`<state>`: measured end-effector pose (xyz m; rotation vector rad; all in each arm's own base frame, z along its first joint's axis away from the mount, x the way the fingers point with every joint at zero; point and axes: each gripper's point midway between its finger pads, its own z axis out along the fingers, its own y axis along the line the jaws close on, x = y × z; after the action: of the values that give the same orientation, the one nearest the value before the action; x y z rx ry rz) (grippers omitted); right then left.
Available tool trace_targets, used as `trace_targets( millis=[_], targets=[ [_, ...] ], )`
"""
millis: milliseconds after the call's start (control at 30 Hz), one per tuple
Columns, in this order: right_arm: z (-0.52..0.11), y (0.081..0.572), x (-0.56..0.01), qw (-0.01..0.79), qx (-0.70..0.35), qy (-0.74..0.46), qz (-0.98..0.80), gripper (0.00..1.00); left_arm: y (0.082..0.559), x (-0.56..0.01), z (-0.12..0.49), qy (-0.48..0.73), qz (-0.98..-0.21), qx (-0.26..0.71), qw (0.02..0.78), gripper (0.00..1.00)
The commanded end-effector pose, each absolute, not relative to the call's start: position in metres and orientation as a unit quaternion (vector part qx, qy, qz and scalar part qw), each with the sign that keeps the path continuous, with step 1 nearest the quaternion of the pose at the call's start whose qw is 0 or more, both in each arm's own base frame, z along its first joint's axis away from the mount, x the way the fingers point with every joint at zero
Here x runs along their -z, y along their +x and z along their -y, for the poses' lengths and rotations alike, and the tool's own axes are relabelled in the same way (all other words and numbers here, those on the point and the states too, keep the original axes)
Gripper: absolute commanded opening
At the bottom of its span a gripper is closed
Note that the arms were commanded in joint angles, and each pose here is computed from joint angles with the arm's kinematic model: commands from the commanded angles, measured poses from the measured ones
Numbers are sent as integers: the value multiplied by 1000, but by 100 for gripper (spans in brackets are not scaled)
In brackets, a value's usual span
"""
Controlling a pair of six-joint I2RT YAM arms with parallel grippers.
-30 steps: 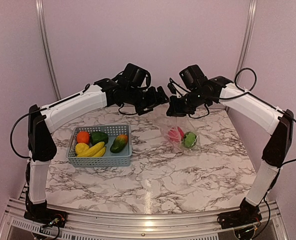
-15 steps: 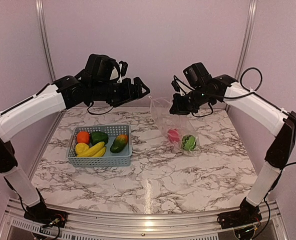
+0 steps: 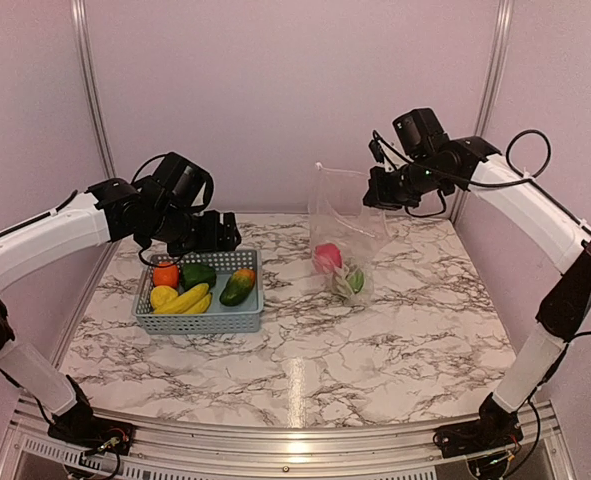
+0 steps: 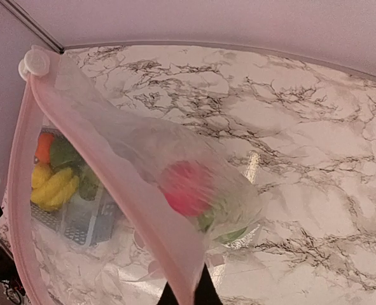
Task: Place the food in the zip-top bag and seal the zipper
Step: Pick up the fake fruit from the bin.
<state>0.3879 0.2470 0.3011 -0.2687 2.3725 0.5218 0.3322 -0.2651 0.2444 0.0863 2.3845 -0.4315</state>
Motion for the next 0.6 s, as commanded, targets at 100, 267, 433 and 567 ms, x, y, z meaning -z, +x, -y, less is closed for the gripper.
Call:
trace_targets(
  millis=[100,267,433,567],
  targets=[
    [-202,397,-368,422,-151,-90,-889,0,320,-213,228,44,-948,87,304,98],
    [-208,389,-339,393,-166,-99,-899,0,315,-216,192,31,-950,13,311,99],
    [-218,381,-310,367,-205,-88,-903,0,302,-195,171,46,-960,-27,275,99],
    [-221,379,-302,359,-208,-91,-905,0,298,-205,178,69,-950,13,303,99]
  ],
)
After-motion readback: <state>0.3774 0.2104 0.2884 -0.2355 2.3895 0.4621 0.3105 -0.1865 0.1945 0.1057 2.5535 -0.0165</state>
